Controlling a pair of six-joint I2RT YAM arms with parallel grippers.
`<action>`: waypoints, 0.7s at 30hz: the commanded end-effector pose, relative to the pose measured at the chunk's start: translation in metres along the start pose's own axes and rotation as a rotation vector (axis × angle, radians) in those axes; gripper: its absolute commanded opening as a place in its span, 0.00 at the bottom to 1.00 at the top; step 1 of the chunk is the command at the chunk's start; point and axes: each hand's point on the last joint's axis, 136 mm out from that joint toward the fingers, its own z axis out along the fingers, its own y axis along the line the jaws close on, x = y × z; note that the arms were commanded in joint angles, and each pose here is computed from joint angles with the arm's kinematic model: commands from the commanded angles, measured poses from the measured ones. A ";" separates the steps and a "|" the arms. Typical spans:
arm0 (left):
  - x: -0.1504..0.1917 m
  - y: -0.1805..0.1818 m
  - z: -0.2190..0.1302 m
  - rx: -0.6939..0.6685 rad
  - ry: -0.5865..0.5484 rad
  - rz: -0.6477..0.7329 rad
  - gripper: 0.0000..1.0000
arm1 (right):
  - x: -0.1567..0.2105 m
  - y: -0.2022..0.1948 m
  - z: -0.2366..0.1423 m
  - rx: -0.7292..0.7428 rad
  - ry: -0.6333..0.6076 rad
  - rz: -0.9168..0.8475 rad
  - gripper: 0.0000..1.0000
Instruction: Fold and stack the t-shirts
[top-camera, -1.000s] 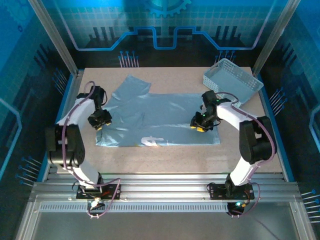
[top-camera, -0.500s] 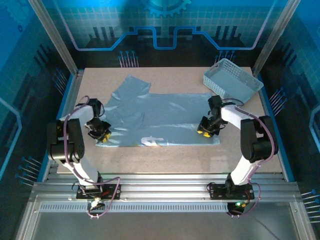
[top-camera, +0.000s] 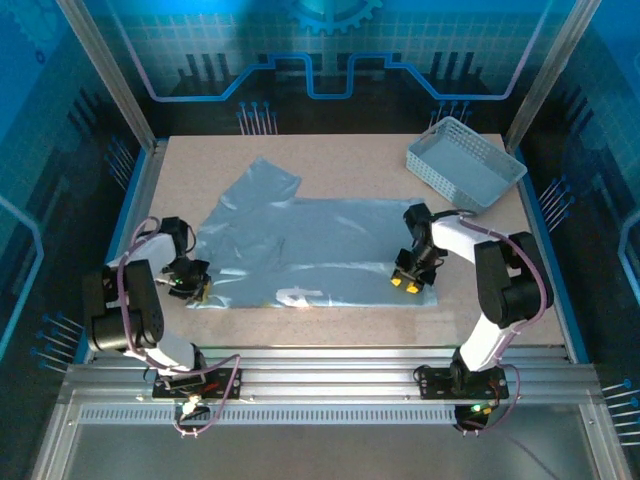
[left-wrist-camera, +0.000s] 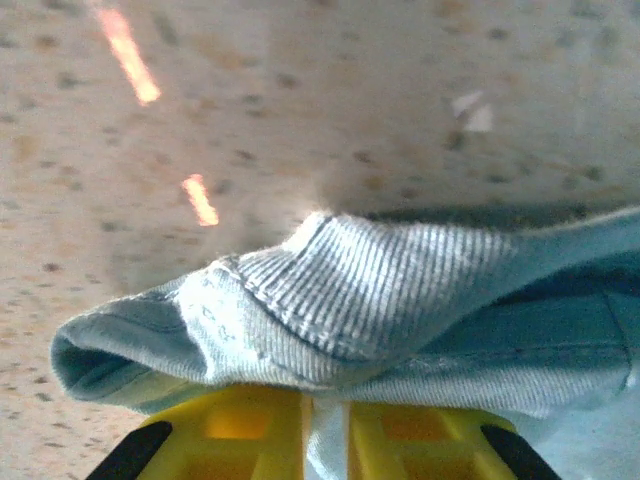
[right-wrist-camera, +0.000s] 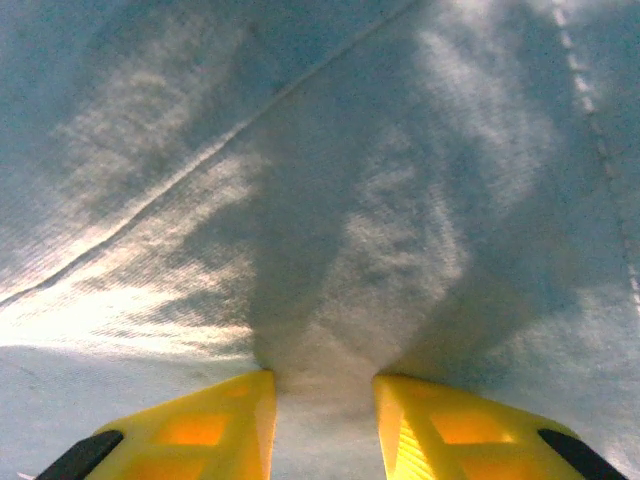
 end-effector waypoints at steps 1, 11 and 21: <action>0.007 0.053 0.008 -0.152 0.010 -0.091 0.15 | 0.037 -0.023 0.010 0.084 0.101 0.059 0.35; -0.035 -0.021 -0.062 0.000 -0.213 0.038 0.24 | -0.015 0.022 -0.059 -0.065 -0.232 -0.084 0.48; 0.016 -0.300 -0.108 0.420 -0.228 0.684 0.46 | -0.151 0.049 -0.120 -0.019 -0.606 -0.079 0.47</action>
